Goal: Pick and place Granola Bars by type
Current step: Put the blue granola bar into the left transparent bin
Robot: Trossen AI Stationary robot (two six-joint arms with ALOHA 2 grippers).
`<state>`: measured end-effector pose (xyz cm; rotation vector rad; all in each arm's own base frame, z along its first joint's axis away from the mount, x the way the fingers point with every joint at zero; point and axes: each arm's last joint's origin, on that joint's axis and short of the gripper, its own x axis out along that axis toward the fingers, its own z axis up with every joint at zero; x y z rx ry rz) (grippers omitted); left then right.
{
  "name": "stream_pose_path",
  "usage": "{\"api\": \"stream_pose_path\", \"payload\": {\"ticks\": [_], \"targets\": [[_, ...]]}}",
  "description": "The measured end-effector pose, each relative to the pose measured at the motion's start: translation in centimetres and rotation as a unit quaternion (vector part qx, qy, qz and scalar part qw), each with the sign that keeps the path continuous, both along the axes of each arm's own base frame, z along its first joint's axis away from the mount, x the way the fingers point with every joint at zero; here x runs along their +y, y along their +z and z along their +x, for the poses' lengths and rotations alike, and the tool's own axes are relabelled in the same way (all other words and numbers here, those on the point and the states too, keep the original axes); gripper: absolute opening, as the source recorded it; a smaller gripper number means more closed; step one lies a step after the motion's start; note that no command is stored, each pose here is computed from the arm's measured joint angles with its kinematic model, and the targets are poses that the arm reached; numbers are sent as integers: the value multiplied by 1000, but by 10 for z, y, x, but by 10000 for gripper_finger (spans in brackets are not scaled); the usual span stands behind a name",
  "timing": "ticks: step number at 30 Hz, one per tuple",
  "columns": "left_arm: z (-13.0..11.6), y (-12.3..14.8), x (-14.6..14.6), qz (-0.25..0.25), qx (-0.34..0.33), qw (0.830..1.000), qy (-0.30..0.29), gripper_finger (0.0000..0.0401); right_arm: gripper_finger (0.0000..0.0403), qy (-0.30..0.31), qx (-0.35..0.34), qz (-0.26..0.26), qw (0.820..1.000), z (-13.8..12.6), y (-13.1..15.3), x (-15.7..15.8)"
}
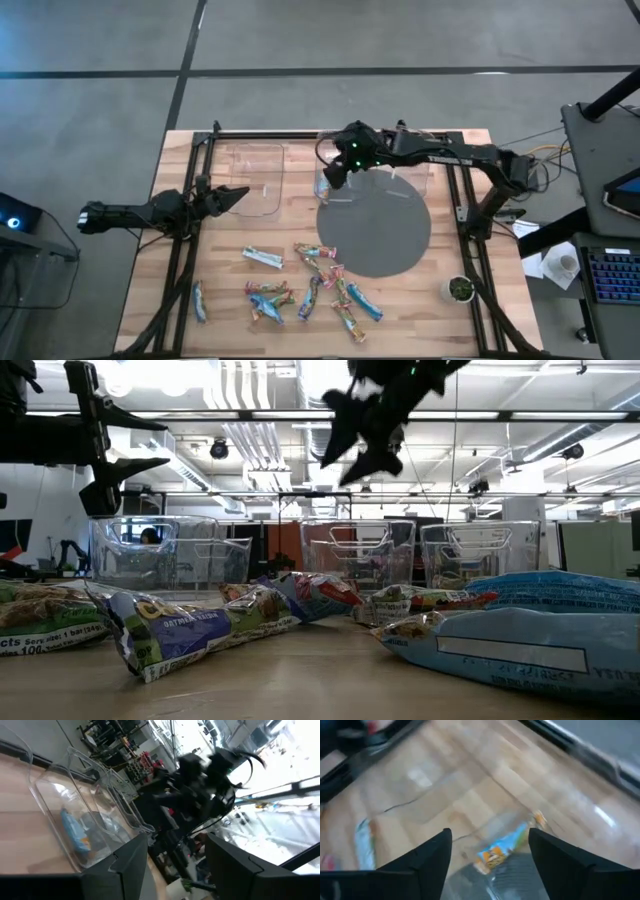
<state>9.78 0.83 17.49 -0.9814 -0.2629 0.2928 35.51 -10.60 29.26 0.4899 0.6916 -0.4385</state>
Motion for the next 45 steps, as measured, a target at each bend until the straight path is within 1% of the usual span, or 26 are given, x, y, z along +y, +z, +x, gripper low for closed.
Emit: {"api": "stream_pose_path", "payload": {"ticks": [2, 5, 7, 10, 12, 14, 16, 18, 20, 22, 26, 30, 32, 35, 37, 39, 43, 45], "targets": [[0, 2, 0, -17, -17, 1000, -2, 181, 262, 19, -1, -27, 999, -3, 8, 10], [-1, 9, 0, -33, -47, 998, -7, 181, 260, 21, 11, -43, 999, -8, 11, 19], [-3, 19, 0, -30, -56, 998, -14, 181, 256, 16, 18, -39, 999, -10, 11, 21], [-6, 40, 0, -8, -66, 998, -11, 181, 251, 10, 34, -28, 999, -12, 8, 22], [-6, 47, 0, 8, -43, 999, -8, 181, 248, 17, 46, -14, 999, -14, 5, 24], [-4, 50, -1, 16, -5, 1000, -9, 181, 247, 39, 64, 12, 997, -16, 2, 29], [-1, 50, -1, 15, 37, 999, -14, 181, 247, 67, 92, 31, 993, -19, -2, 38], [3, 46, -1, 3, 77, 997, -20, 181, 246, 98, 130, 37, 986, -23, -6, 51], [8, 42, -2, -6, 102, 994, -27, 181, 245, 124, 169, 38, 977, -28, -10, 64], [13, 41, -3, -6, 111, 993, -41, 181, 244, 145, 196, 41, 969, -31, -14, 78], [20, 36, -4, 3, 143, 988, -63, 180, 244, 195, 227, 36, 954, -35, -20, 113], [24, 32, -5, 15, 163, 984, -73, 180, 245, 234, 257, 35, 937, -42, -33, 150], [25, 32, -5, 21, 169, 983, -74, 180, 246, 239, 273, 41, 931, -48, -41, 168], [25, 31, -5, 40, 176, 981, -76, 180, 247, 226, 293, 60, 927, -60, -55, 194], [25, 31, -5, 53, 179, 979, -77, 180, 246, 212, 288, 76, 931, -66, -64, 211], [25, 31, -5, 64, 183, 978, -77, 180, 245, 205, 269, 93, 937, -69, -69, 228], [25, 31, -5, 84, 188, 975, -77, 180, 245, 201, 200, 127, 951, -72, -82, 256], [25, 31, -5, 88, 189, 975, -78, 181, 246, 197, 173, 145, 954, -74, -89, 266]]}}
